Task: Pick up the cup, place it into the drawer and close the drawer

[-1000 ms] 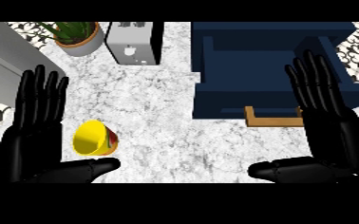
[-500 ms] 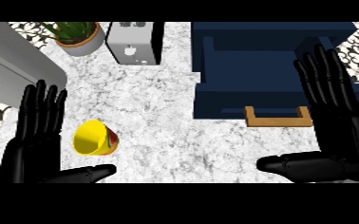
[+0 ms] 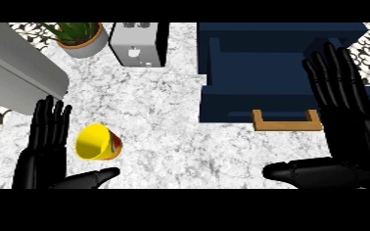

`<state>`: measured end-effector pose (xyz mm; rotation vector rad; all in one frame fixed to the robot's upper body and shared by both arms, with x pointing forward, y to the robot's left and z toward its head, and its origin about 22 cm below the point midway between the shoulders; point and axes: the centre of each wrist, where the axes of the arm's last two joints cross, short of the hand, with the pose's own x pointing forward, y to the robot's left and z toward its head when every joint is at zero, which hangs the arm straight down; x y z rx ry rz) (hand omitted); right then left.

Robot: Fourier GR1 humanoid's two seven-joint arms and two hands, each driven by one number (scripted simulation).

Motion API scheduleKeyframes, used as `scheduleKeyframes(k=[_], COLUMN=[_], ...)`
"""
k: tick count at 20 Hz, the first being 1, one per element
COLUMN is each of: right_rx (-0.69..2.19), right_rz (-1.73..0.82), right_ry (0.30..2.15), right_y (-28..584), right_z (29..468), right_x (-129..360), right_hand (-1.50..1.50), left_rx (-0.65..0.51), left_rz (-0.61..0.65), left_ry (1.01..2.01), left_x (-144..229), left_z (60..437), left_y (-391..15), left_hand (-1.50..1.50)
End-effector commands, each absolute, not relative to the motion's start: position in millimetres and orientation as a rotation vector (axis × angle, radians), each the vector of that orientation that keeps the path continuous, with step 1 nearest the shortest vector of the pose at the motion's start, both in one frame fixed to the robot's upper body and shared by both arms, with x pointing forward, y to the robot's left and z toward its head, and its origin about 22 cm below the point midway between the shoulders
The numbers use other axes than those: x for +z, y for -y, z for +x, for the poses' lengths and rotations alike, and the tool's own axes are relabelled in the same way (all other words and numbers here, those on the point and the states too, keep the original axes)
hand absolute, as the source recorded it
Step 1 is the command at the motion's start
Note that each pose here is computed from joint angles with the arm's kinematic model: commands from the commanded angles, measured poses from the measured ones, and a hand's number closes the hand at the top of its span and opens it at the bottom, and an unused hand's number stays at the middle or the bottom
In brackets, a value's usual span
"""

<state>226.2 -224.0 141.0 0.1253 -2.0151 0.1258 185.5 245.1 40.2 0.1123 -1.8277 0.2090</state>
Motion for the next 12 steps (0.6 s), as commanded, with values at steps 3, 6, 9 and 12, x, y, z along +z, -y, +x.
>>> scheduleKeyframes(k=[3,6,9,12], right_rx=[0.120,0.116,0.110,0.118], right_rz=[0.118,0.143,0.142,0.117], right_ry=[1.999,2.020,2.001,1.999], right_y=[242,247,234,238], right_z=[228,220,238,224], right_x=[141,118,137,144], right_hand=[-1.50,-1.50,-1.50,-1.50], left_rx=[0.245,0.237,0.243,0.228], left_rz=[0.166,0.176,0.181,0.133], left_ry=[1.793,1.780,1.765,1.746], left_x=[9,7,-21,-29], left_z=[181,172,183,186], left_y=[-266,-294,-277,-274], left_hand=[-1.50,-1.50,-1.50,-1.50])
